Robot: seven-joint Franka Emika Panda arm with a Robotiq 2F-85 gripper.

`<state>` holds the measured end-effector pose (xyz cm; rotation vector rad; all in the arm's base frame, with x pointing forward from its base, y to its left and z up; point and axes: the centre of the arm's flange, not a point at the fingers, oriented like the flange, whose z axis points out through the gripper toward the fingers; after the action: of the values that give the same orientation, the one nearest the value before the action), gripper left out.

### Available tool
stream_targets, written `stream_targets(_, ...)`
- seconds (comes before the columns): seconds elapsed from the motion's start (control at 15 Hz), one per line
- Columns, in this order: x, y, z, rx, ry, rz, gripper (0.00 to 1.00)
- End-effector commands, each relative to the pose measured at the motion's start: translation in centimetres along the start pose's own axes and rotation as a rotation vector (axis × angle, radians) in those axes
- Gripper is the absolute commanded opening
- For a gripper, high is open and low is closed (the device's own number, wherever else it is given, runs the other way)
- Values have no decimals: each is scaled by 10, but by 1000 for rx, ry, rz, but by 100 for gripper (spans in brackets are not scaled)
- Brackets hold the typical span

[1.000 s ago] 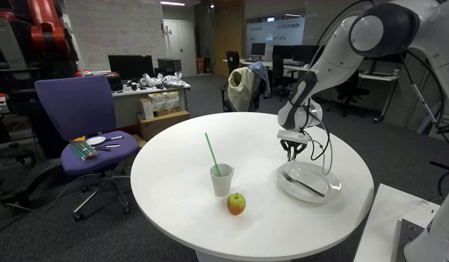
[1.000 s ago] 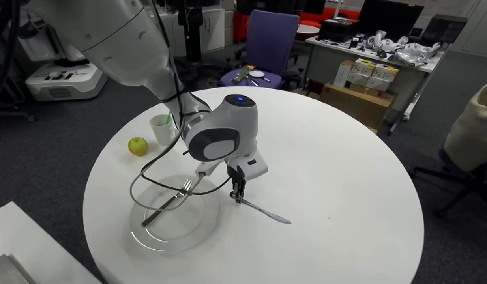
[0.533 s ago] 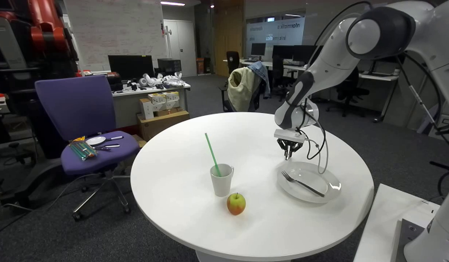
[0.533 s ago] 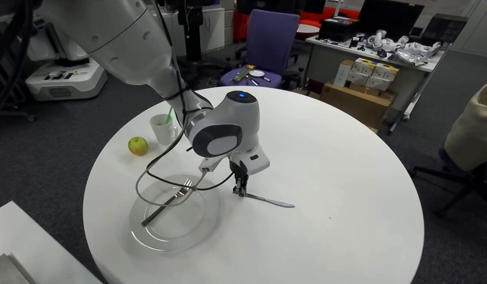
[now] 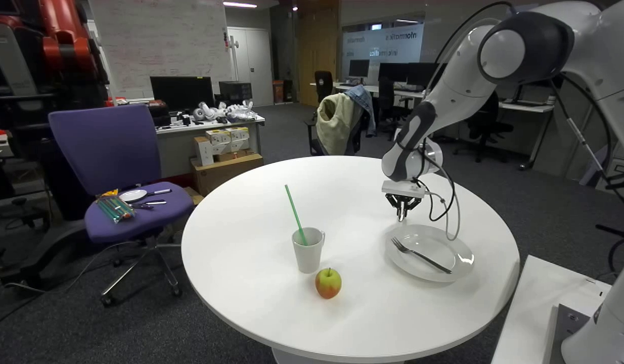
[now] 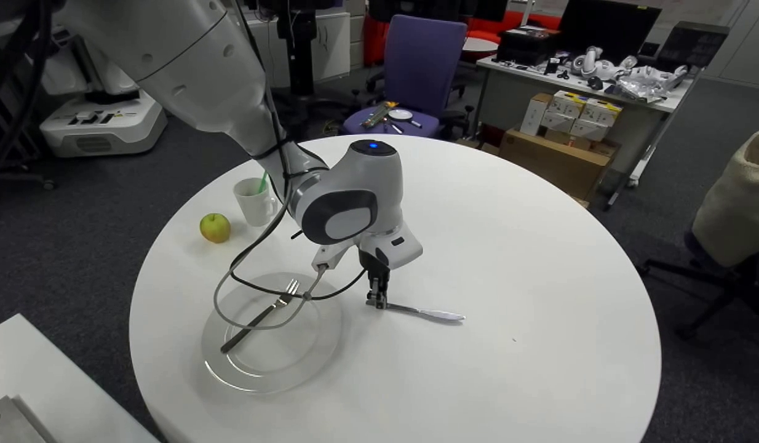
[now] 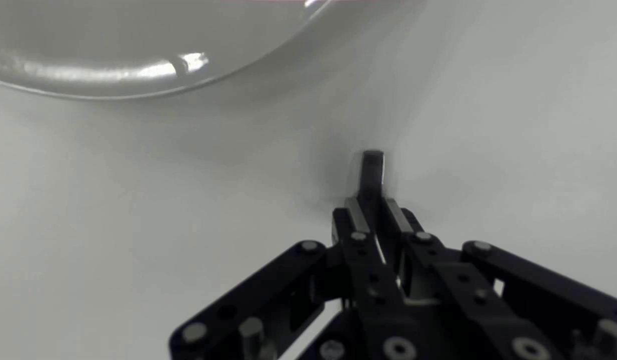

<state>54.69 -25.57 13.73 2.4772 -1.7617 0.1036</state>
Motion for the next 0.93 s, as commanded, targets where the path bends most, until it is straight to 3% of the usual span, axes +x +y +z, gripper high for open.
stream_targets(0.0,3,17,-23,-24,58,-72,3)
stream_targets(0.67,2,-13,-19,-196,-25,-390,3)
stream_targets(0.87,2,-1,-37,-215,-67,-494,3)
